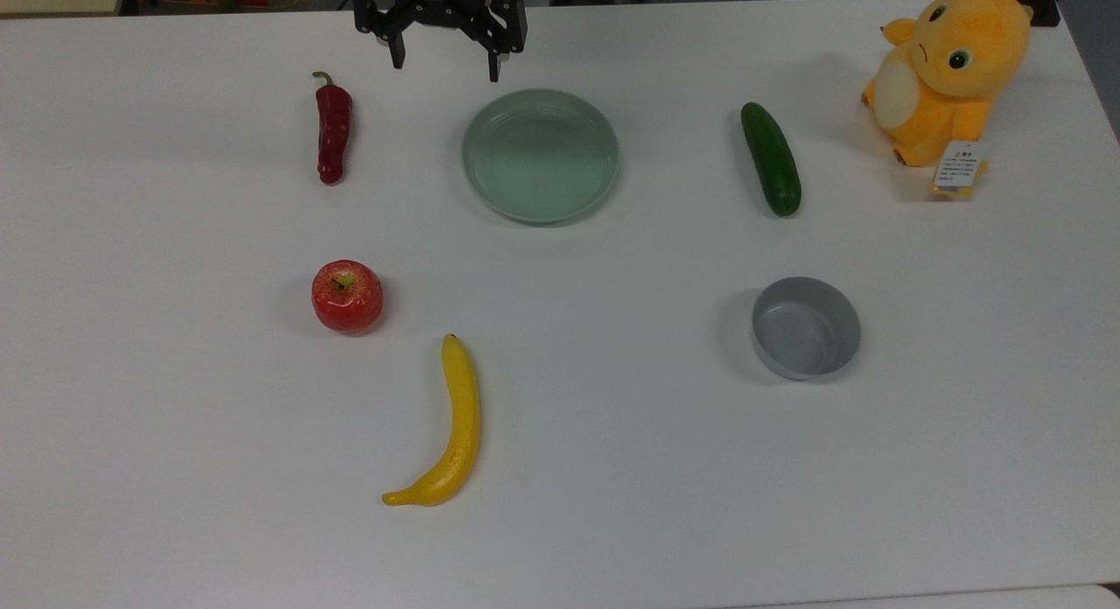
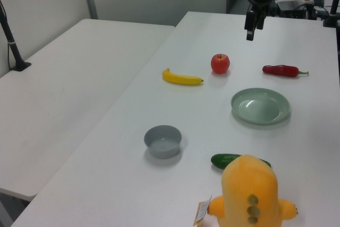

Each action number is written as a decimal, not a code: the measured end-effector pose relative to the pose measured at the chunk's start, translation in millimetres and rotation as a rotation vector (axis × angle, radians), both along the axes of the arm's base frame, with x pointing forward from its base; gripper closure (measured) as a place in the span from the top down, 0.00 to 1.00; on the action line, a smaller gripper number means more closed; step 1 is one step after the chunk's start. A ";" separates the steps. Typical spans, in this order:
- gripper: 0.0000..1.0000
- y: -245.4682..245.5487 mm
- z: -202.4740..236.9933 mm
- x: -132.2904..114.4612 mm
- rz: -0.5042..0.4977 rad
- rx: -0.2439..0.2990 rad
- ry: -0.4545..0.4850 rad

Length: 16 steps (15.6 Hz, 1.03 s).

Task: Put the red apple in the bowl
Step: 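Move the open gripper down over the red apple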

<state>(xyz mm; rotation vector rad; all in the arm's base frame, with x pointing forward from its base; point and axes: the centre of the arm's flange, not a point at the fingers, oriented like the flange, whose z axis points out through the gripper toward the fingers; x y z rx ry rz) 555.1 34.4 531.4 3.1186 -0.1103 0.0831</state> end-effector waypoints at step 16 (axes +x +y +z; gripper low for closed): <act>1.00 -21.0 3.8 5.4 0.013 -0.001 -0.041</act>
